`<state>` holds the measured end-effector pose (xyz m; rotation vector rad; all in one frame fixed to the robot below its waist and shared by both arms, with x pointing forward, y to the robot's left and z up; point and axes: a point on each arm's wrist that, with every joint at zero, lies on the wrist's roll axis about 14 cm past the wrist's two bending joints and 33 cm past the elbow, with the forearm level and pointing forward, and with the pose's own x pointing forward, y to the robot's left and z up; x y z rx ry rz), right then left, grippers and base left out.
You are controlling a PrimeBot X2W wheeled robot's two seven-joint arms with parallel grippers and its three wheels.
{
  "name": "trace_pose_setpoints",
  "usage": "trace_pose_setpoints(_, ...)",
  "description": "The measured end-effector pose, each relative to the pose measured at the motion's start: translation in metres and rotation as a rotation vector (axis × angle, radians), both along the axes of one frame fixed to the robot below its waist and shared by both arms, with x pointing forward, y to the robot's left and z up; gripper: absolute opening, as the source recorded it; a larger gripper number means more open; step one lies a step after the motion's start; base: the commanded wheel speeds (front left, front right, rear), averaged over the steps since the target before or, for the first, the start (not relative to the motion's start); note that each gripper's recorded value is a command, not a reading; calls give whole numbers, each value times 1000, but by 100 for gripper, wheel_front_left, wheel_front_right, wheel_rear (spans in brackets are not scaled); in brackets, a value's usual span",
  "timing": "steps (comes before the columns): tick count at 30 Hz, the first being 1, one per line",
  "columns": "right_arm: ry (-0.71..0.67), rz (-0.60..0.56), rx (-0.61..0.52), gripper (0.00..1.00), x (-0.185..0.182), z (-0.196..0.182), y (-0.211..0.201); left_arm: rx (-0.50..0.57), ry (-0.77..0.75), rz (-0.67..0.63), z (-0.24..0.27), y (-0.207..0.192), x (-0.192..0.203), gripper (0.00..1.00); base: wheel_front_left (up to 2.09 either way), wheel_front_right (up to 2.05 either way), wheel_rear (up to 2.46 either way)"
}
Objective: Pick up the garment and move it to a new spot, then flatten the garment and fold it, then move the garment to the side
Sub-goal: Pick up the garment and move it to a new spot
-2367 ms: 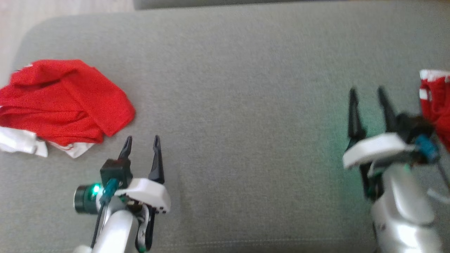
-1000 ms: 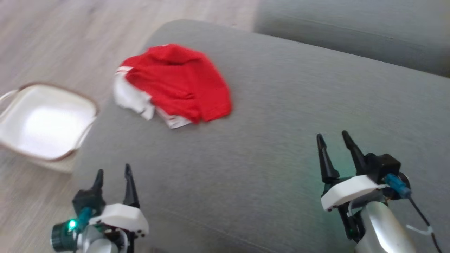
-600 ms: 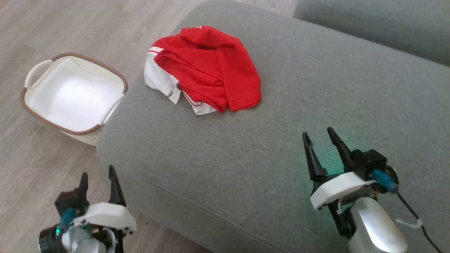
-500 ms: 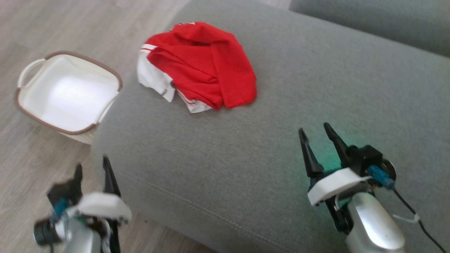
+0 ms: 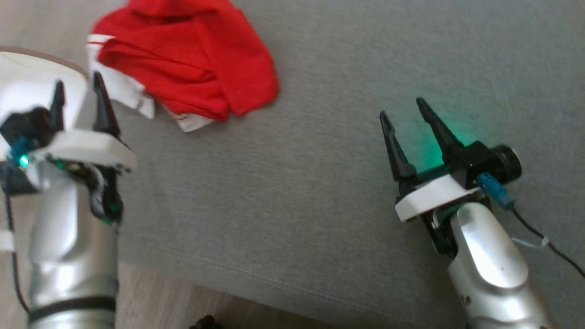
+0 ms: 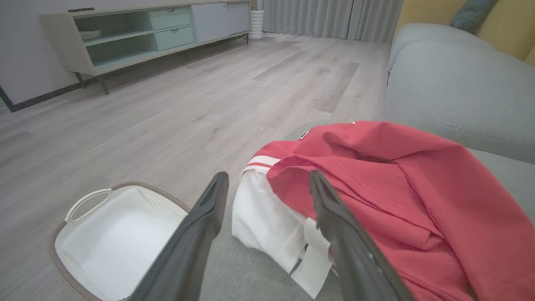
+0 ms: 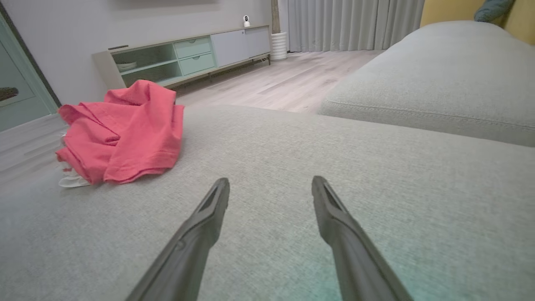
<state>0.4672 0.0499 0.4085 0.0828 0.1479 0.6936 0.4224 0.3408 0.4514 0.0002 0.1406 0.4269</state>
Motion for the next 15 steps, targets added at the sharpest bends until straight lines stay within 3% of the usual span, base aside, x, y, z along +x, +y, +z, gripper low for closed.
trace_pose_setpoints(10,12,-92,-7,100,23,-20,-35,66,193,-12,-54,13,46,100,0,0,0)
trace_pose_setpoints(15,-1,-121,3,100,31,-21,-45,81,210,-14,-63,17,65,100,0,0,0)
